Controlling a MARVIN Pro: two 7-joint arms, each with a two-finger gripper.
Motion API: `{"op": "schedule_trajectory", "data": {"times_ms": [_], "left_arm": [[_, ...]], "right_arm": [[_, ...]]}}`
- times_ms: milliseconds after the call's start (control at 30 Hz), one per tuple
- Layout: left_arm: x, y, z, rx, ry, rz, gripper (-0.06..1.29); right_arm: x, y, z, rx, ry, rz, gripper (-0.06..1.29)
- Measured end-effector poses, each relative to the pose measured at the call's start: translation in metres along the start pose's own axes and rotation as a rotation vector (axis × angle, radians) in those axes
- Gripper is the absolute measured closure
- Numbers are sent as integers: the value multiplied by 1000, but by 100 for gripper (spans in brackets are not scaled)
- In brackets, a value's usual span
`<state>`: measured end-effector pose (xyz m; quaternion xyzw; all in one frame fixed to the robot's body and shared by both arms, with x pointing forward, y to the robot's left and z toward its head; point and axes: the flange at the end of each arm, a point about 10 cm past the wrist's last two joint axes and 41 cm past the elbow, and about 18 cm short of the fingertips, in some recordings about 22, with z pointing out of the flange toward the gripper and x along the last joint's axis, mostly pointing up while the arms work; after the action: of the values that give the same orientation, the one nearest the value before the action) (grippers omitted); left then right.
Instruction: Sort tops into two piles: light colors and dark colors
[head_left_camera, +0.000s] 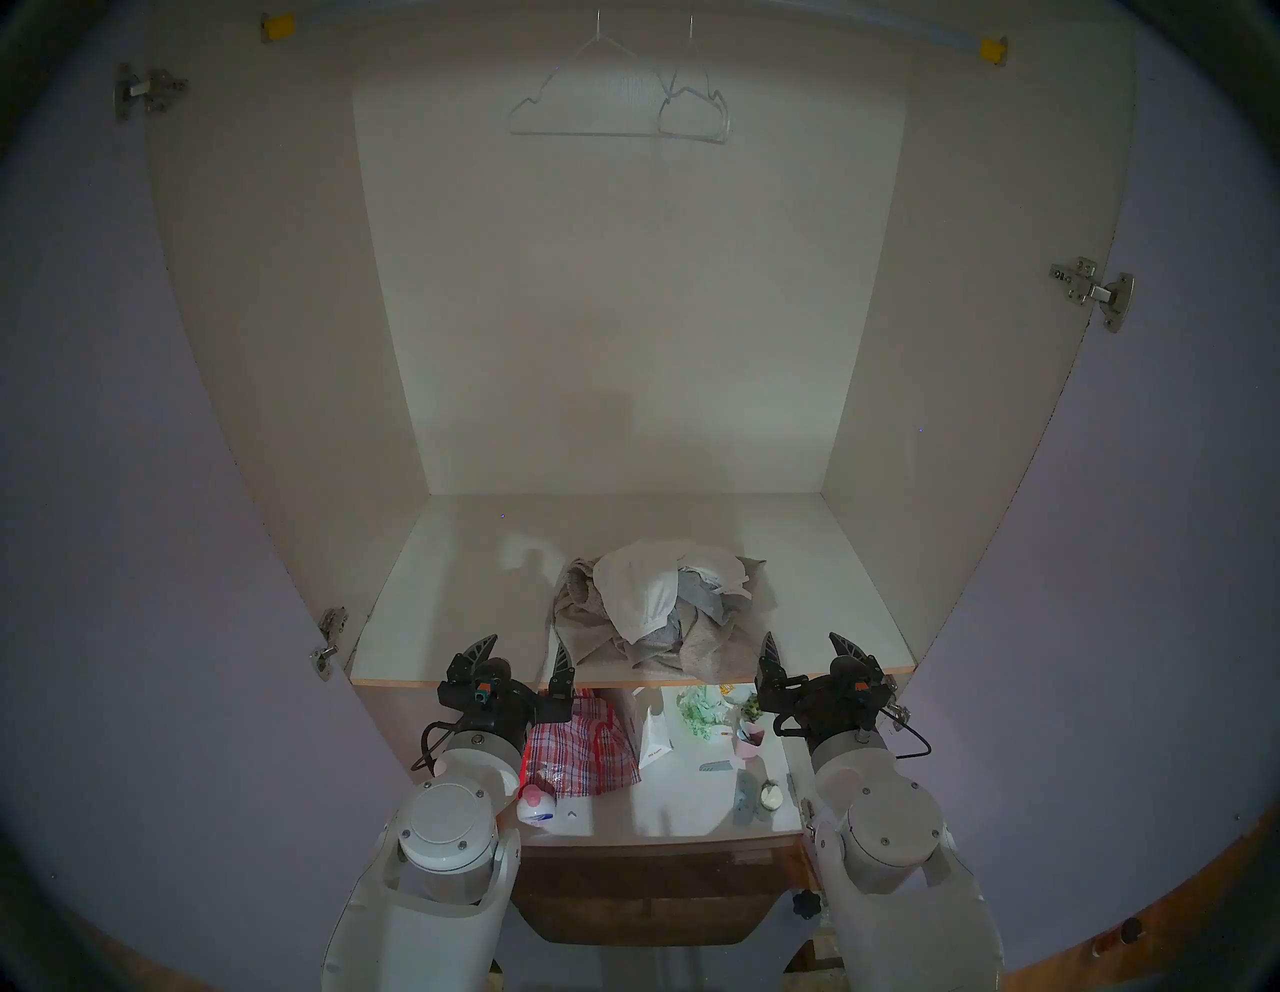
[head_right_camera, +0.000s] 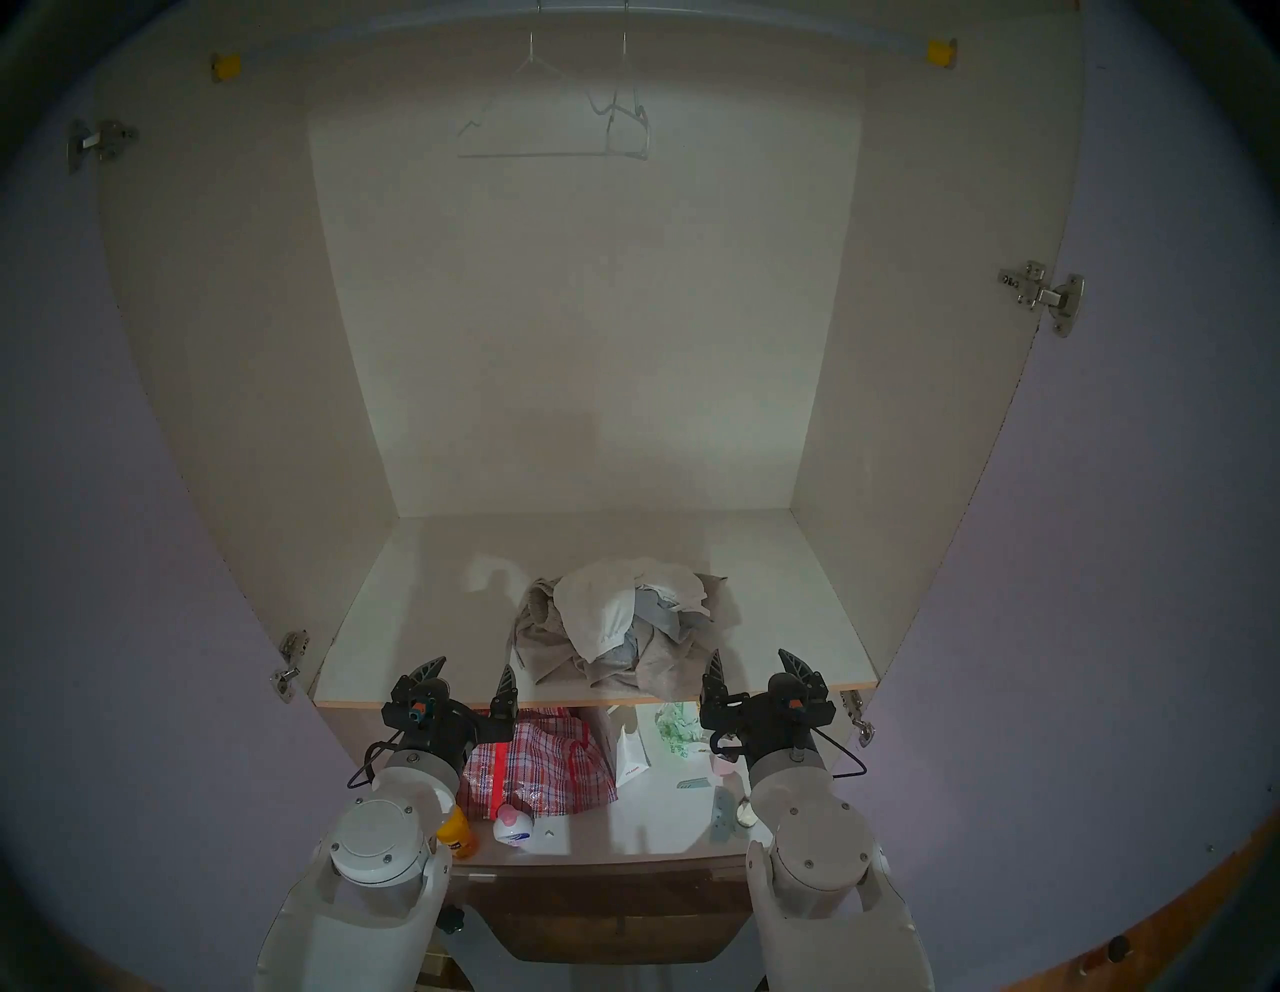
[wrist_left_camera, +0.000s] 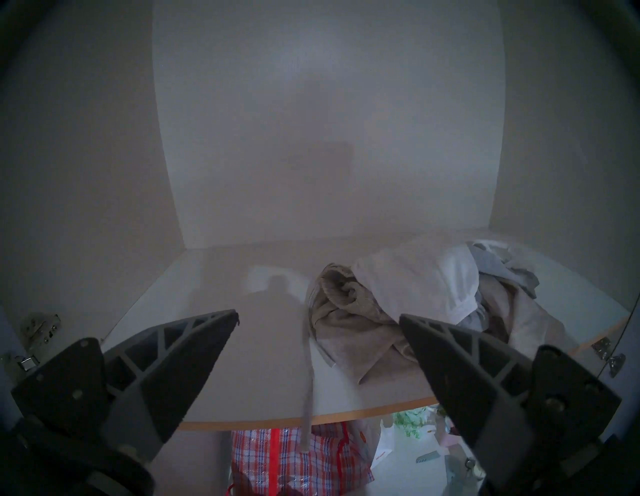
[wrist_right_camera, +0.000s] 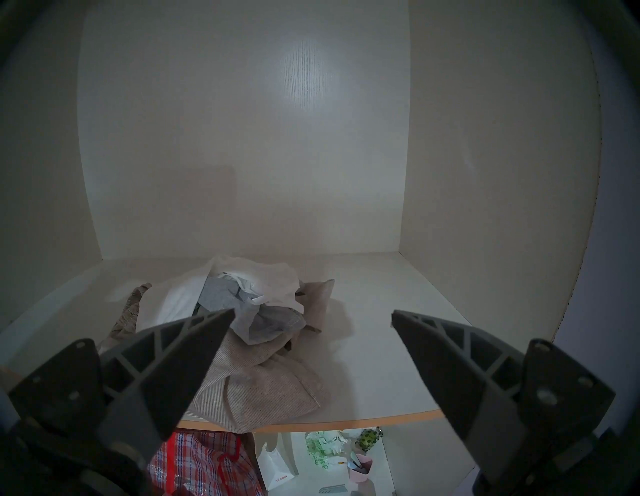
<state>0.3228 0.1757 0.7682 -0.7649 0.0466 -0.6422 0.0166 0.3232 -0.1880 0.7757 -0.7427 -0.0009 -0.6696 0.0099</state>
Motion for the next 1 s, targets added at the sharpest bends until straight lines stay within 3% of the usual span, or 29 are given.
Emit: {"op": "schedule_trajectory", "data": {"times_ms": [200, 333, 433, 500, 633, 867, 900, 933, 1000], "left_arm": [[-3, 3, 7, 12, -35, 34, -3], [-4, 11, 17, -12, -62, 88, -3], [7, 22, 37, -63, -94, 172, -3], [11, 24, 41, -69, -96, 181, -3], [25, 34, 55, -118, -152, 282, -3], [48, 54, 73, -162, -184, 389, -3], [52, 61, 78, -179, -193, 381, -3], [61, 68, 84, -196, -189, 326, -3], [66, 71, 87, -205, -181, 296, -3]], "right_arm": [[6, 12, 7, -2, 32, 4, -1], [11, 19, 13, 41, 42, 1, -1], [12, 25, 16, 86, 26, -3, -1], [13, 26, 17, 90, 25, -1, -1], [13, 27, 18, 105, 15, 9, -1], [13, 28, 19, 117, 9, 18, -1], [13, 28, 19, 119, 8, 19, -1], [13, 28, 20, 121, 7, 20, -1], [13, 28, 20, 122, 7, 20, -1]]}}
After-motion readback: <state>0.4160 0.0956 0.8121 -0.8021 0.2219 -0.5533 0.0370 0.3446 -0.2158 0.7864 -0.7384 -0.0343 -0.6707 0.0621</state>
